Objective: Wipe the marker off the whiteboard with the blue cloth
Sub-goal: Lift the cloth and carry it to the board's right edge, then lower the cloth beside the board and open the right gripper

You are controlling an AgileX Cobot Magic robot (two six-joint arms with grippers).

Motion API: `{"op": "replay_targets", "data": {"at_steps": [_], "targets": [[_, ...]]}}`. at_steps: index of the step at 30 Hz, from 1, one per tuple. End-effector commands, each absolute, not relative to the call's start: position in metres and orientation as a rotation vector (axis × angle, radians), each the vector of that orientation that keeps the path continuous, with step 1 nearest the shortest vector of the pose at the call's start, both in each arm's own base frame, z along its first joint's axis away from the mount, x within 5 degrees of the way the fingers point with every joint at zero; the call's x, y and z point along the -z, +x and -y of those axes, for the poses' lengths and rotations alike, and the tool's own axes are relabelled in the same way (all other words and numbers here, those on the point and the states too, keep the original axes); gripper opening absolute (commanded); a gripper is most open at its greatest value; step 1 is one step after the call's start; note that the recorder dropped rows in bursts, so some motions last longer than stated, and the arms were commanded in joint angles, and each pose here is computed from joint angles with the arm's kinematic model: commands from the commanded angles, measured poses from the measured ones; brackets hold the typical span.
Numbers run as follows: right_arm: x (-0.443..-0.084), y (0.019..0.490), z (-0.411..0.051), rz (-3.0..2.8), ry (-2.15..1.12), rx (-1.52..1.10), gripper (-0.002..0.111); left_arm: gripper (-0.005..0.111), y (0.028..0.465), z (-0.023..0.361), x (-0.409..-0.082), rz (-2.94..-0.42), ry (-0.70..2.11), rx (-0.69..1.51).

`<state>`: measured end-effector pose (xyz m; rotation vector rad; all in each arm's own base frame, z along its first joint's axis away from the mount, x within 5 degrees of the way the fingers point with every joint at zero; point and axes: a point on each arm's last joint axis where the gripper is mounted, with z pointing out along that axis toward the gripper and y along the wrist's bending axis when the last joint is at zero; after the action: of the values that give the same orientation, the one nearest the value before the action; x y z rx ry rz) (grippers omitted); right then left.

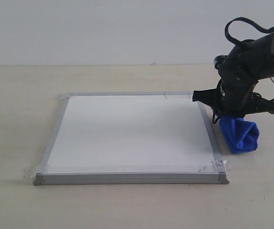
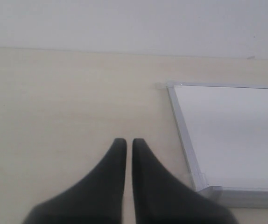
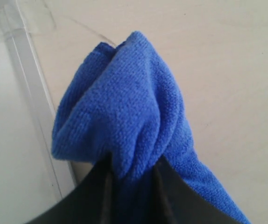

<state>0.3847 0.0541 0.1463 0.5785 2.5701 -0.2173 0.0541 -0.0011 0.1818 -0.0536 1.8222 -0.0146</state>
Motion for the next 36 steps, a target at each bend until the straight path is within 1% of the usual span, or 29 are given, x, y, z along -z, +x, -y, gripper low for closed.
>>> {"op": "replay_targets", "data": {"at_steps": [1,11,16,34,35,36], "targets": [[-0.1487,0.3838,-0.0539,-2.563,0.6,0.207,0.004,0.004,0.054,0.0011,-0.184,-1.806,-0.052,0.014],[-0.148,0.3837,-0.056,-2.564,0.635,0.167,0.004,0.004,0.054,0.0011,-0.184,-1.806,-0.052,0.014],[-0.1477,0.3846,-0.0593,-2.558,0.666,0.105,0.004,0.004,0.054,0.0011,-0.184,-1.806,-0.052,0.014],[-0.1481,0.385,-0.0584,-2.559,0.632,0.126,0.004,0.004,0.054,0.0011,-0.184,-1.806,-0.052,0.014],[-0.1481,0.3852,-0.0586,-2.56,0.624,0.125,0.006,0.004,0.054,0.0011,-0.184,-1.806,-0.052,0.014],[-0.1481,0.3853,-0.0586,-2.562,0.612,0.127,0.015,0.004,0.054,0.0011,-0.184,-1.806,-0.052,0.014]]}}
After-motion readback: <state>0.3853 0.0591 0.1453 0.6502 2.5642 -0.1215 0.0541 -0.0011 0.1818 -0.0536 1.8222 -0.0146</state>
